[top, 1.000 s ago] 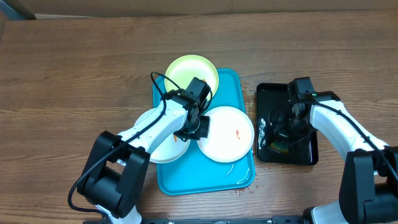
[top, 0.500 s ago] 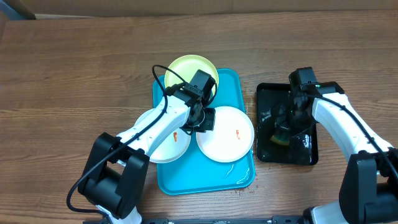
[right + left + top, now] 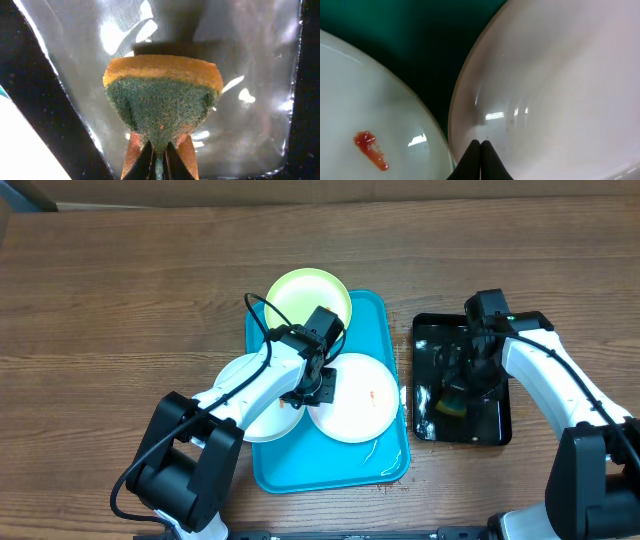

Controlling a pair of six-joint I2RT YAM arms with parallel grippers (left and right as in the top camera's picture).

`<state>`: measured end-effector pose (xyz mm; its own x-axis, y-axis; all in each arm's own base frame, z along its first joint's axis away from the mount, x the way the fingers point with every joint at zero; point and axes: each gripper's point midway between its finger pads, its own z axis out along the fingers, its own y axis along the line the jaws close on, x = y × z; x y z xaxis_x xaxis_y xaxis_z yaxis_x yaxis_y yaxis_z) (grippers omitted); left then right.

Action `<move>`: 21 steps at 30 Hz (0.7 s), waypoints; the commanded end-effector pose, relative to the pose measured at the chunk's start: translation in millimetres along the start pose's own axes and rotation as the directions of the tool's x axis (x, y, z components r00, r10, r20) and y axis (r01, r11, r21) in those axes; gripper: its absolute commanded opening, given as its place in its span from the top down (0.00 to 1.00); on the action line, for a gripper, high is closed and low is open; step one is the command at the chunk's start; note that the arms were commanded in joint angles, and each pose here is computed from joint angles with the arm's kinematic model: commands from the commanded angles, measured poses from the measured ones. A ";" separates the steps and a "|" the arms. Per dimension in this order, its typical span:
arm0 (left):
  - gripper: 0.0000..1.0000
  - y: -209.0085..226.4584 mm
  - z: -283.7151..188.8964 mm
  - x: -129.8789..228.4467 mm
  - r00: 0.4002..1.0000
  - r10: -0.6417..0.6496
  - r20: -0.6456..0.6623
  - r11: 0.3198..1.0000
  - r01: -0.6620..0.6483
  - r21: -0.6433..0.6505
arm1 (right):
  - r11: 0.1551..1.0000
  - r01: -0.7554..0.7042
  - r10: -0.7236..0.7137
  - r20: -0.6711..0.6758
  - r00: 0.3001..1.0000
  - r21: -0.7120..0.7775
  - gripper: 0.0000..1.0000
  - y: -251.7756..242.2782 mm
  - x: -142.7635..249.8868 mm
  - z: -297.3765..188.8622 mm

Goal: Clean dirty plates on tray and stack at the side

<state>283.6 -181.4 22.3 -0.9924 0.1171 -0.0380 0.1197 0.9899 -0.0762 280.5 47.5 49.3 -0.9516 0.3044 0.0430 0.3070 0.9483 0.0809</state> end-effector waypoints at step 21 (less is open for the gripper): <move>0.87 3.9 -30.2 -15.9 0.995 -0.103 0.018 0.995 0.102 0.014 | 0.919 0.284 -0.247 0.160 0.956 -0.274 0.96 55.8 4.1 -81.7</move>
<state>288.7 -181.7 42.7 -0.9987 0.0497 -0.0059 0.0501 0.9933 -0.1042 292.9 66.3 108.7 -0.9808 0.1790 -0.0780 0.1580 0.9623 0.2212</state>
